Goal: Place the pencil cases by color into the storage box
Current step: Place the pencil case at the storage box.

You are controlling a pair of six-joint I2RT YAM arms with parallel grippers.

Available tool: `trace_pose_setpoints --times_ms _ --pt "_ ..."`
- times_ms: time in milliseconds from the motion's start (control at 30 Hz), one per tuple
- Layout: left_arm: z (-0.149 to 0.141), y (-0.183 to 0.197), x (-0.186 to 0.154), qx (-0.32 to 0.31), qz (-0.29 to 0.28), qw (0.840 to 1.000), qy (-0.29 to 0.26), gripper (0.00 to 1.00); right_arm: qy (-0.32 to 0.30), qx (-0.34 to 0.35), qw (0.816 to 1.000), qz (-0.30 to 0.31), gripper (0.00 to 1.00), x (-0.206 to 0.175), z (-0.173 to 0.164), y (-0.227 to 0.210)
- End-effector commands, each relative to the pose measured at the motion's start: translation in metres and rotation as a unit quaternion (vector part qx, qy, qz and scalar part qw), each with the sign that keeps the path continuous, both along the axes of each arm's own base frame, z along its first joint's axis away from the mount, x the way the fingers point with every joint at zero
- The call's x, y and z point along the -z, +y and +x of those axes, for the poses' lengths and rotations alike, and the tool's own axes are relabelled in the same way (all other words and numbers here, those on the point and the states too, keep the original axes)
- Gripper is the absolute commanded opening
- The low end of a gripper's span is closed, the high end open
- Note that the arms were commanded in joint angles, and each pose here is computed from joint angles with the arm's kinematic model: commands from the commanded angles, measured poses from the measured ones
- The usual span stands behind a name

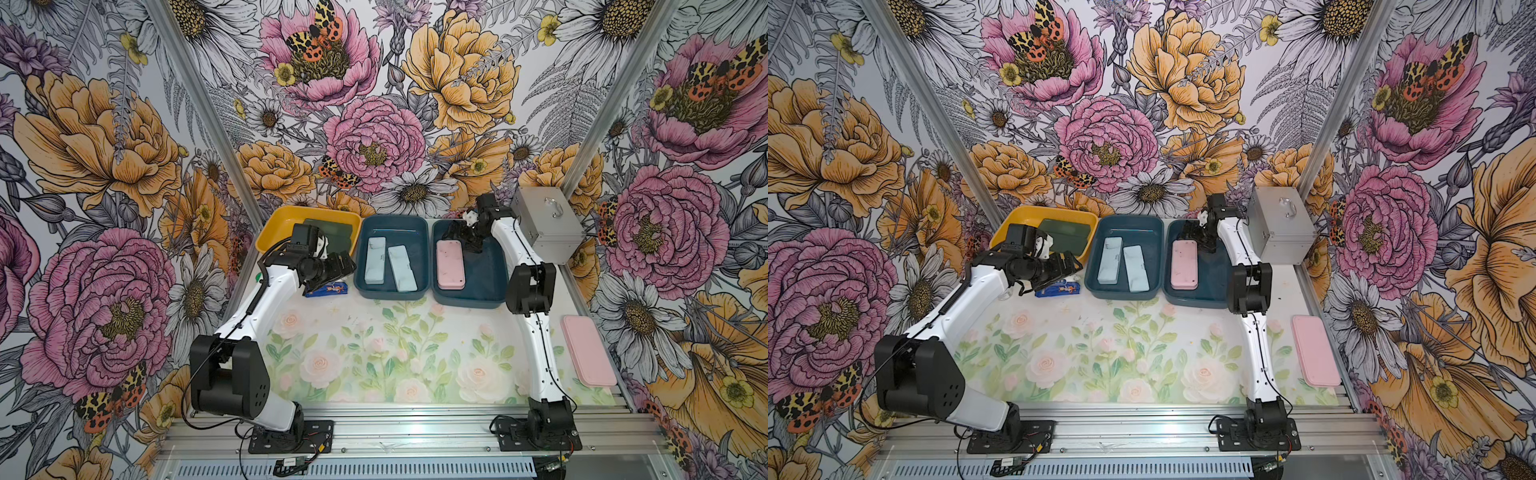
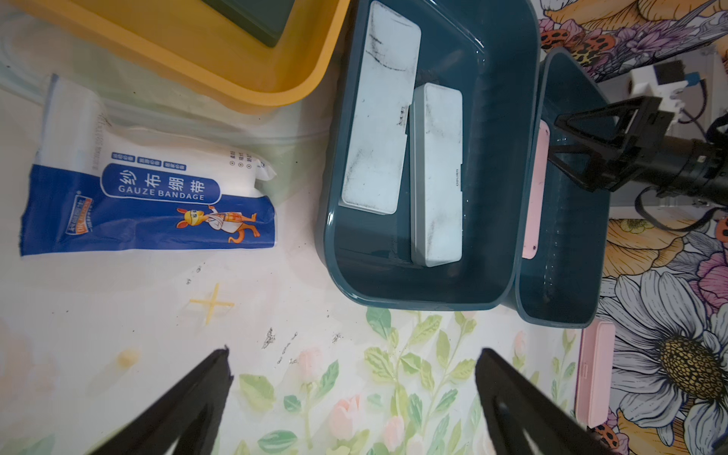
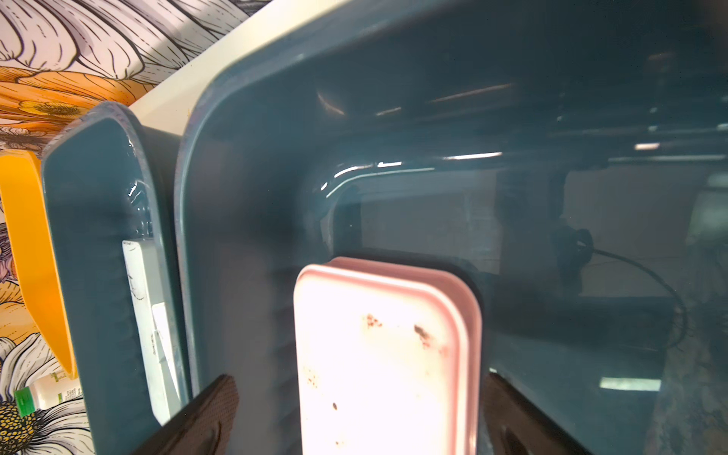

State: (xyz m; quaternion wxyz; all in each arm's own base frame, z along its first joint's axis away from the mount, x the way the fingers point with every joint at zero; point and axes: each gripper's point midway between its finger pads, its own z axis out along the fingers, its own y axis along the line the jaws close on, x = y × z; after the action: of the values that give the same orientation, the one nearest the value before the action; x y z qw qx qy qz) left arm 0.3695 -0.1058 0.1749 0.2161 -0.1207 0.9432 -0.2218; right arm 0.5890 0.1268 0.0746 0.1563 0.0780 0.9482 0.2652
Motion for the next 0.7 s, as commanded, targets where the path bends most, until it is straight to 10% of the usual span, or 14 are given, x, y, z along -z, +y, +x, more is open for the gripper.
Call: trace_pose_setpoints --times_ms 0,200,367,667 --pt "0.007 -0.004 -0.008 -0.001 0.000 1.000 -0.009 0.99 -0.074 -0.009 0.997 -0.032 0.99 -0.057 0.006 -0.007" --pt "0.007 -0.010 -0.007 0.012 -0.008 1.000 -0.005 0.99 -0.116 -0.007 0.985 -0.125 0.99 -0.112 -0.020 -0.037" --pt "0.003 -0.016 -0.010 0.031 -0.015 0.999 -0.008 0.99 -0.089 -0.058 0.943 -0.315 0.99 -0.126 -0.080 -0.093" --pt "-0.022 -0.020 -0.003 0.056 -0.022 0.998 0.002 0.99 0.033 0.000 0.927 -0.374 0.99 -0.101 -0.195 -0.202"
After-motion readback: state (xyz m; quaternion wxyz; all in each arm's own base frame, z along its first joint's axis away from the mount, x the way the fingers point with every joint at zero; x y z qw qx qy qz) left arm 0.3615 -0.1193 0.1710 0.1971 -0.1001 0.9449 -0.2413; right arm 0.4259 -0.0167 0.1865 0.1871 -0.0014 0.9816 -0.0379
